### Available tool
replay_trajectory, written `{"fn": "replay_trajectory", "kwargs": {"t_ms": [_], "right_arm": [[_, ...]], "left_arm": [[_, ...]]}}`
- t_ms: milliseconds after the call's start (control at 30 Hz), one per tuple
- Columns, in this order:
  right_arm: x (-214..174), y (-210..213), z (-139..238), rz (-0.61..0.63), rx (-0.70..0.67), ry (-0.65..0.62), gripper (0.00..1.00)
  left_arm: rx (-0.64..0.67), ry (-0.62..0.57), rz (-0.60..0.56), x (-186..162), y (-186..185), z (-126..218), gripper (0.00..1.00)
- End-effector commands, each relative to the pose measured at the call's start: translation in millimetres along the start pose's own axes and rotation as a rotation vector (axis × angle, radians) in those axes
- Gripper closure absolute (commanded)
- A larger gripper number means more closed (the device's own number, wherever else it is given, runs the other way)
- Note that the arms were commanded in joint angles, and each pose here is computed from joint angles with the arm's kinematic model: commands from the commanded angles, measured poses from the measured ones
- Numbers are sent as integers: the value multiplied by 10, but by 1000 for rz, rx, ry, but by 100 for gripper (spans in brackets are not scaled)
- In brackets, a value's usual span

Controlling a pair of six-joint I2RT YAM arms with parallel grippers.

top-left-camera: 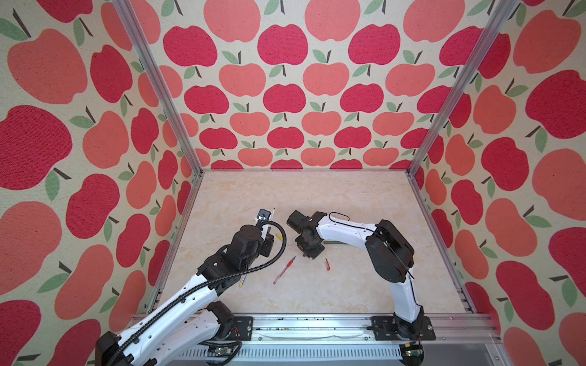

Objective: Insert the pens into the pen caps
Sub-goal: 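Lower the right gripper onto the brown cap and close on it, then lift the brown cap and carry it above the white marker tip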

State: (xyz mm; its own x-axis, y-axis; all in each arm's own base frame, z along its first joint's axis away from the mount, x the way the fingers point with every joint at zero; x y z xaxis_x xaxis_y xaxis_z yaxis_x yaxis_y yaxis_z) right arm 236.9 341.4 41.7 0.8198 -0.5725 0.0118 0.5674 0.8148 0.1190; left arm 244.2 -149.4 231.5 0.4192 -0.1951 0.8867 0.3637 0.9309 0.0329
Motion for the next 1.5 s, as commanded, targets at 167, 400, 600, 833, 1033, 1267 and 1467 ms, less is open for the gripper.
{"fn": "replay_trajectory", "kwargs": {"t_ms": [167,400,600,833,1033,1267,1467], "right_arm": [[64,-89,-69,11,-65,-11,82],[87,-73,-33,29,-49,-22,87],[289,75,222,114,44,-119,87],[552,180,583,251,218,-270,88],[692,191,797,362,403,-342,87],[947,113,1194,469,655,-459,85],[1051,103,1650,646,810,-535,84]], "left_arm": [[11,-23,-16,33,15,11,100],[6,-19,-19,22,5,4,100],[-58,0,-12,-14,-101,-41,100],[-196,-5,45,10,-267,-80,100],[-303,7,69,48,-448,-168,100],[-440,38,88,37,-687,-304,100],[-575,95,158,-20,-860,-434,100]]}}
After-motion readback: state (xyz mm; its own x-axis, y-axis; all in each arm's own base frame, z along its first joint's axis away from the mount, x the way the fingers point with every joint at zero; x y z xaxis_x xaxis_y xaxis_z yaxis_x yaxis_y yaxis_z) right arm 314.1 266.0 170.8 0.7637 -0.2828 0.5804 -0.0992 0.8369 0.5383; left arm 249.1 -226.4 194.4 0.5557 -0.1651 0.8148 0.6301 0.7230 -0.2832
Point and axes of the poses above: each gripper's point midway between its finger pads, its own z axis back along the fingers, its own y axis along the line the jaws close on, x = y × z, the point moved 2 cm from there along z, back along the fingers, and after that the axes turned 6 degrees about z, right-handed, at the moved point
